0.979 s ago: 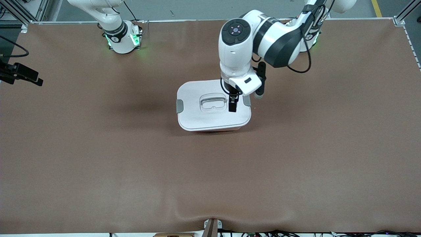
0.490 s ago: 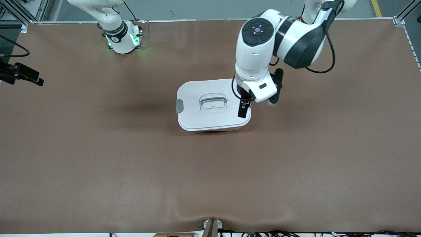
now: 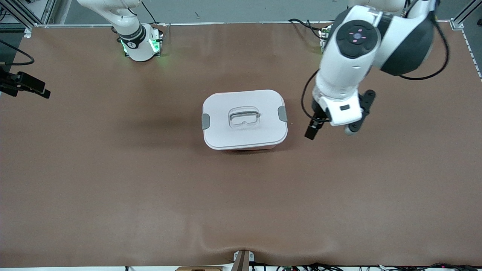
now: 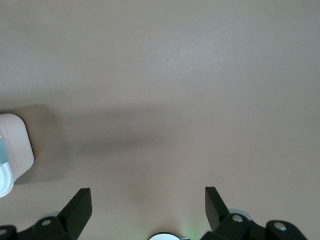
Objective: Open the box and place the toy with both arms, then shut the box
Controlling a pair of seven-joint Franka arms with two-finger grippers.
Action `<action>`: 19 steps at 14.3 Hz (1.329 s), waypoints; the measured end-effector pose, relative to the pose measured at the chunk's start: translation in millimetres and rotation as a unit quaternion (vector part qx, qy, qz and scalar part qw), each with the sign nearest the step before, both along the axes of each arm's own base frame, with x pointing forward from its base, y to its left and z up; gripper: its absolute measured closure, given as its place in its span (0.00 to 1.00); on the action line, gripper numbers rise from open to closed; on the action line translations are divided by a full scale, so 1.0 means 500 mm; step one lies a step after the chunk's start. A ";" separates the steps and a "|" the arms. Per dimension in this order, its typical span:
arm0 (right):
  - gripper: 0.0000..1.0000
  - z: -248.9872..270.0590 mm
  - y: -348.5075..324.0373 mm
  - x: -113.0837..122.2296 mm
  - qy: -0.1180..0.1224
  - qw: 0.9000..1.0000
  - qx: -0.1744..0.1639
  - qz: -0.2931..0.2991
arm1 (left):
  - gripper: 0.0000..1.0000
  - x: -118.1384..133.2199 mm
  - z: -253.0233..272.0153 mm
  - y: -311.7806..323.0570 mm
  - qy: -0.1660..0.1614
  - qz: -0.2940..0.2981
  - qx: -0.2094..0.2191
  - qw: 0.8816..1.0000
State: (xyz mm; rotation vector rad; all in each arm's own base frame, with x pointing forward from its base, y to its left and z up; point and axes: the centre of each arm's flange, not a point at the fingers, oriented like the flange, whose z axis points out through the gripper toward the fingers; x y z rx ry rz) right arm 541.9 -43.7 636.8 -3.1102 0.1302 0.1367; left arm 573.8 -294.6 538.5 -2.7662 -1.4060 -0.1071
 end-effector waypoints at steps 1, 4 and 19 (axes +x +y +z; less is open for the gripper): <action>0.00 0.000 0.000 0.000 0.000 1.000 0.000 0.000 | 0.00 0.010 0.007 0.025 0.000 -0.017 0.000 1.000; 0.00 0.000 0.001 0.000 0.000 1.000 0.000 0.000 | 0.00 0.032 0.029 0.094 -0.003 -0.061 -0.001 0.998; 0.00 0.000 -0.002 0.000 0.001 1.000 0.000 -0.001 | 0.00 0.037 0.151 0.362 0.004 -0.224 0.012 0.974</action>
